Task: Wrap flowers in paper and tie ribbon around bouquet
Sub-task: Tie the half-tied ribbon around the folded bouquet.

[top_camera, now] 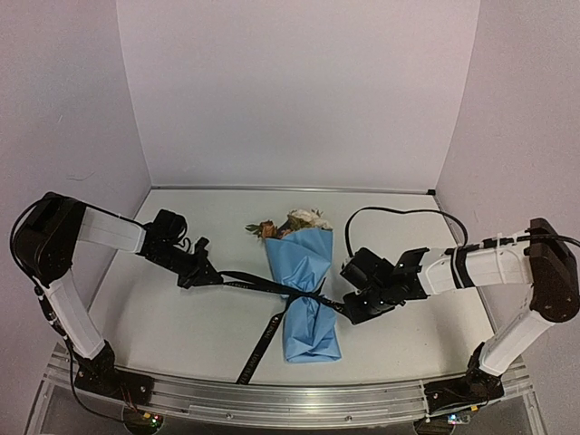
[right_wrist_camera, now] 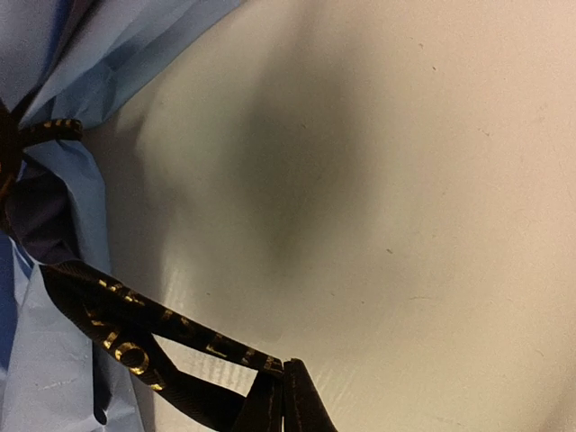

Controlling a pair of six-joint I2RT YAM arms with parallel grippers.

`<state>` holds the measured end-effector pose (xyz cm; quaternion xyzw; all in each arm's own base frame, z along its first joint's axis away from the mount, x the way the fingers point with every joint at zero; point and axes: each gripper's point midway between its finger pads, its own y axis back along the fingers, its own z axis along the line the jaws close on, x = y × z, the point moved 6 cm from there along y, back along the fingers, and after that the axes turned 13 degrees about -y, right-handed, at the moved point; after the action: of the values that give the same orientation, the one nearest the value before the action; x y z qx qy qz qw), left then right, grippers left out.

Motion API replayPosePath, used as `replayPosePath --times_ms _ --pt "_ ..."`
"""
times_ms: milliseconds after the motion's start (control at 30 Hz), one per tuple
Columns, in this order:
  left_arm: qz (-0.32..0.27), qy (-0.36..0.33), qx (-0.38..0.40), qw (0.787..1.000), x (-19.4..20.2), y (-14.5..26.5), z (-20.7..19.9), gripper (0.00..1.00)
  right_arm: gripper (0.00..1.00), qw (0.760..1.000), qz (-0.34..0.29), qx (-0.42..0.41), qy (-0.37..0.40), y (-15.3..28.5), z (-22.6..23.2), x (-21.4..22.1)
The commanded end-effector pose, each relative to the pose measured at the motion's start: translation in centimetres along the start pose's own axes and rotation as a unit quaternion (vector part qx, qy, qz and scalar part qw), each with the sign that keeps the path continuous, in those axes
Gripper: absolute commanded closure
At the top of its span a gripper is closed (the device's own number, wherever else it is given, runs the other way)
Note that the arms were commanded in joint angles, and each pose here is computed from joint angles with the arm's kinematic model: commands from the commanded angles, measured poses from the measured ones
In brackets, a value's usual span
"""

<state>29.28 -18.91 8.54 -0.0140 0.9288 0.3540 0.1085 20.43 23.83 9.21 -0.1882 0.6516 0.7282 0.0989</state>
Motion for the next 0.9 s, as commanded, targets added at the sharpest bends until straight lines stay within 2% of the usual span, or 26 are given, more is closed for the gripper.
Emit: replayPosePath --times_ms 0,133,267,467,667,700,767,867 --pt "-0.065 0.022 -0.028 0.997 -3.2 3.3 1.9 1.00 1.00 0.998 0.024 0.040 -0.034 0.0 -2.0 1.3" --pt "-0.109 0.046 -0.037 0.992 -5.6 5.9 3.3 1.00 1.00 0.999 0.011 0.005 -0.053 0.5 -0.6 0.8" --pt "-0.119 0.040 -0.058 0.990 -7.3 6.6 3.6 1.00 1.00 0.999 -0.020 0.013 -0.035 1.7 -0.7 0.6" --pt "-0.082 0.030 -0.055 0.995 -5.7 5.0 3.3 1.00 1.00 0.999 -0.009 0.039 -0.023 1.0 -2.3 2.1" --pt "-0.019 -0.046 -0.037 0.998 -2.2 1.2 -0.8 1.00 1.00 1.000 -0.004 0.016 -0.017 1.5 -1.1 1.3" --pt "-0.014 -0.053 -0.035 0.998 -1.8 0.7 -1.2 1.00 0.98 1.000 -0.004 0.011 -0.017 1.9 -0.7 0.9" --pt "-0.015 -0.064 -0.030 0.997 -1.7 0.4 -1.8 1.00 0.81 1.000 -0.015 -0.003 -0.023 2.9 0.2 -0.3" --pt "-0.027 -0.079 -0.031 0.996 -2.3 0.8 -2.3 1.00 0.64 0.999 -0.034 -0.013 -0.035 4.7 1.0 -1.9"
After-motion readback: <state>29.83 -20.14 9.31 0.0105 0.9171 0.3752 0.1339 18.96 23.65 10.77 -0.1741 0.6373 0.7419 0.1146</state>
